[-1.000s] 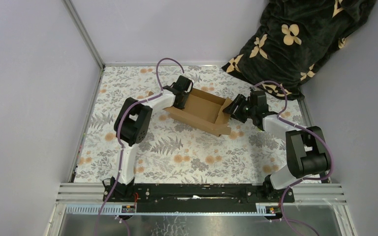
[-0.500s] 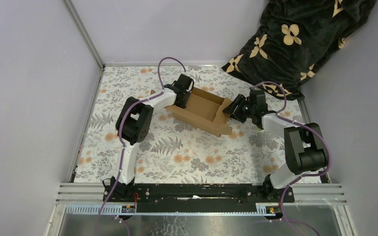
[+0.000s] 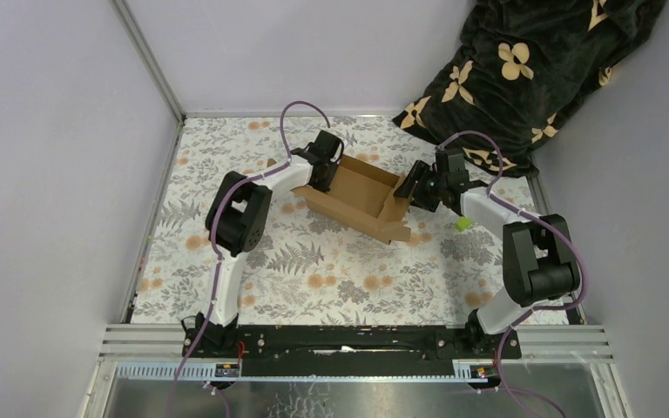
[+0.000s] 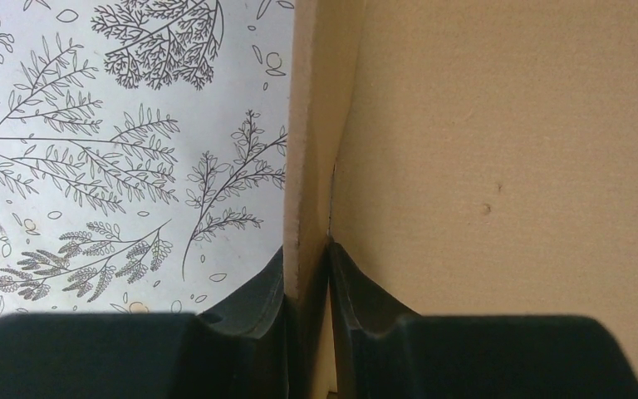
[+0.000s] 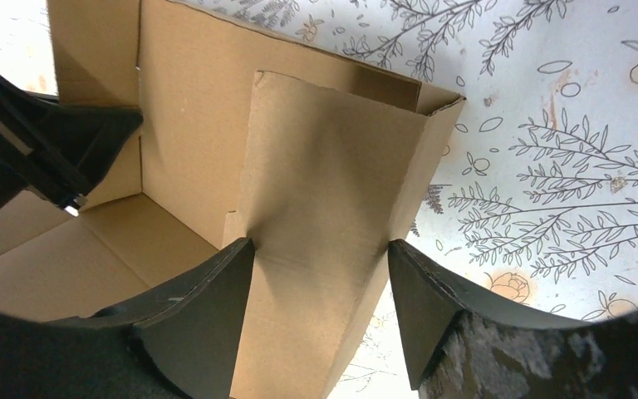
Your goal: Fold the paper box
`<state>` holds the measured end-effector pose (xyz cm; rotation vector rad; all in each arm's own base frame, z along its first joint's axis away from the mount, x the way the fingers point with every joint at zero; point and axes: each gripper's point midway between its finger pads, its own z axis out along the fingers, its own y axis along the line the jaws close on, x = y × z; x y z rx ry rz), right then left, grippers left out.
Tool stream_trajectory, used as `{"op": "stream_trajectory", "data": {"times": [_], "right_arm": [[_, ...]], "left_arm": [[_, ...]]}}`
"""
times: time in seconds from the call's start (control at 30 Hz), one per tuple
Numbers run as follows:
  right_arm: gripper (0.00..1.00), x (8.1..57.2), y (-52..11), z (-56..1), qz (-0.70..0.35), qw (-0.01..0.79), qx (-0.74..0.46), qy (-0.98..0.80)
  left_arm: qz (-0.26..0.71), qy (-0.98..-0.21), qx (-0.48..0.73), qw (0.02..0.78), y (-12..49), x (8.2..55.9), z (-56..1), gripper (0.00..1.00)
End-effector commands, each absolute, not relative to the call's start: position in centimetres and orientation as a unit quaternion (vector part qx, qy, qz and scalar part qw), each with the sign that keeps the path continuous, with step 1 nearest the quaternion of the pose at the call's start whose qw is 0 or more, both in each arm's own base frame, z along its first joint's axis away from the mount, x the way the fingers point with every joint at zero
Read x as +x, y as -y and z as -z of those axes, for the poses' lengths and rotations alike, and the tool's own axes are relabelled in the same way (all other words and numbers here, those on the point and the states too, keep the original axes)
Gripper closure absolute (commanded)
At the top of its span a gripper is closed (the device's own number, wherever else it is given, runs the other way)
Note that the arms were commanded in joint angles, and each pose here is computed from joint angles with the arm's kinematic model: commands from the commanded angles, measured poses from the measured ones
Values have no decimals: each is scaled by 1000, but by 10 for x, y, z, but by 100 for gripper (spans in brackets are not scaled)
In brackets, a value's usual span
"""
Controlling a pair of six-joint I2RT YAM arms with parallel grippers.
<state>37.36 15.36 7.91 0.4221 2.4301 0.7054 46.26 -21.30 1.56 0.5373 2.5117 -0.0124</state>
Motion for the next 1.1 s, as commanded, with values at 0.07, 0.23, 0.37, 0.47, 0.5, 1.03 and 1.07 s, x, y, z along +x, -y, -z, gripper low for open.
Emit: {"op": "stream_trajectory", "data": {"times": [0.07,0.23,0.37,0.47,0.5,1.03,1.07], "right_arm": [[34,373,-164,-70,-248,271,145,-919],[42,376,-173,-68,-248,271,136,-920],[42,376,-174,-67,-231,271,129,-926],[42,371,-176,-62,-200,259,110,-939],[42,370,-176,-60,-190,254,104,-943],[58,351,-158,-43,-30,216,31,-976],[60,351,-158,-42,-23,213,28,-976]], "left_arm": [[17,-948,225,224,218,438,13,74],[17,-948,226,223,219,437,13,74],[18,-948,227,221,220,437,12,74],[20,-948,227,222,222,438,12,74],[20,-948,227,222,222,438,12,74],[25,-950,228,212,225,436,21,74],[24,-950,228,212,225,436,21,74]]}}
